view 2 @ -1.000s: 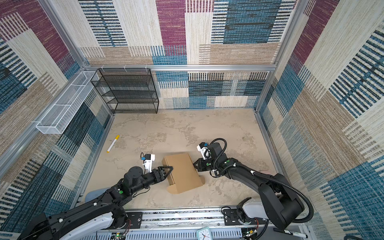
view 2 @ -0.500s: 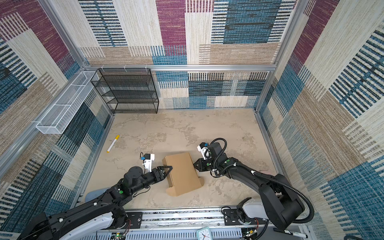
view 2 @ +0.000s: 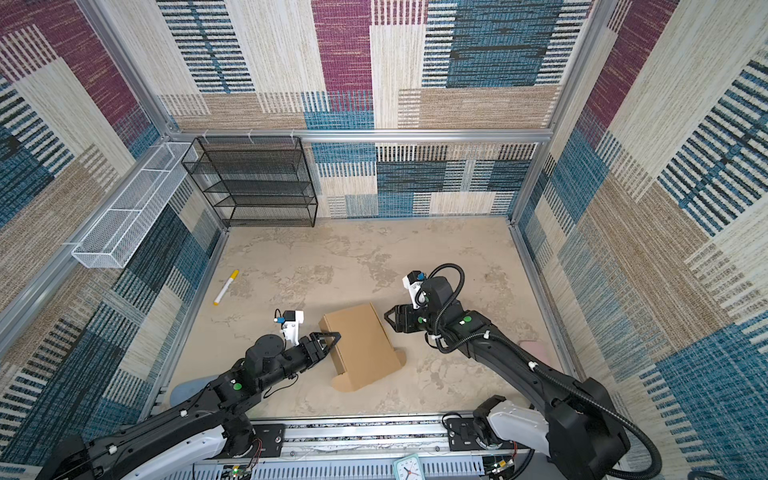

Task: Assemble paper box
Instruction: Turn over the paper box at the center of the table.

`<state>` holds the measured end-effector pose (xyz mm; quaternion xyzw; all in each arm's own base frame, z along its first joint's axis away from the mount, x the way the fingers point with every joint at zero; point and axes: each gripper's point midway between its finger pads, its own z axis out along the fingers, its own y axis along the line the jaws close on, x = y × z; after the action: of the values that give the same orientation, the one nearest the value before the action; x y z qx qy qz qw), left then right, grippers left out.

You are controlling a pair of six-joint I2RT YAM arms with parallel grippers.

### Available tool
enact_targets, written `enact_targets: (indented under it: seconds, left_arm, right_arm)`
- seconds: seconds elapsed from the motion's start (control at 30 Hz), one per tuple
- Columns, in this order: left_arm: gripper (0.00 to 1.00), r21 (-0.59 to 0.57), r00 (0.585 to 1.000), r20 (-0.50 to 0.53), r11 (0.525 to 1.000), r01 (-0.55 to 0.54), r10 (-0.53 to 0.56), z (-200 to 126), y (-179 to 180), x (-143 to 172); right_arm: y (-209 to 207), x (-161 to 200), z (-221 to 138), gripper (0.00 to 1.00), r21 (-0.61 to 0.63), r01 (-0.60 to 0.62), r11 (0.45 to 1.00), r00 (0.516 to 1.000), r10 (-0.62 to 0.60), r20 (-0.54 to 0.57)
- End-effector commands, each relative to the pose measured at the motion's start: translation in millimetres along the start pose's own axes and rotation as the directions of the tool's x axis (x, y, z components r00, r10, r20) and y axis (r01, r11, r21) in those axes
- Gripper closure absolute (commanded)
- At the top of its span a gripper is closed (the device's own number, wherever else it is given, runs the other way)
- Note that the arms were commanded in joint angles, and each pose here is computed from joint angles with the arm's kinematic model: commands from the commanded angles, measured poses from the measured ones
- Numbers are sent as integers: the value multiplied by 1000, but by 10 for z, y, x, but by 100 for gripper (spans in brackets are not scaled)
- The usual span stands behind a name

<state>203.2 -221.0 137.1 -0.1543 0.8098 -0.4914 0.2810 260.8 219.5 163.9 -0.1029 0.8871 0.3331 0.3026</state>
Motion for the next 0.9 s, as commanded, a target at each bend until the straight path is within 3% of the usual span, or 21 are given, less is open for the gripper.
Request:
enact_targets:
  seconds: [0.0, 0.17, 0.37, 0.53, 0.67, 0.87]
  left_arm:
    - [47, -31, 992, 40, 992, 121, -119, -23, 79, -55]
    - [47, -27, 968, 79, 970, 241, -238, -75, 104, -107]
    - [48, 25, 931, 124, 939, 343, -343, -143, 18, -212]
    - [48, 35, 890, 132, 899, 436, -437, -127, 21, -228]
    - [48, 59, 866, 125, 875, 480, -483, -97, -62, -246]
    - [48, 78, 809, 143, 822, 564, -570, -63, -32, -279]
  right_arm:
    - [87, -99, -137, 26, -13, -28, 1000, 999, 28, 36]
    - [369, -94, -356, 20, -148, -115, 982, 992, 122, 36]
    - [551, -107, -694, 8, -290, -321, 902, 931, 357, 80]
    - [651, -32, -707, 5, -352, -454, 819, 878, 479, -18]
    - [629, -26, -738, 4, -349, -553, 756, 815, 578, -41]
    - [535, -17, -824, 0, -251, -677, 691, 721, 691, -43]
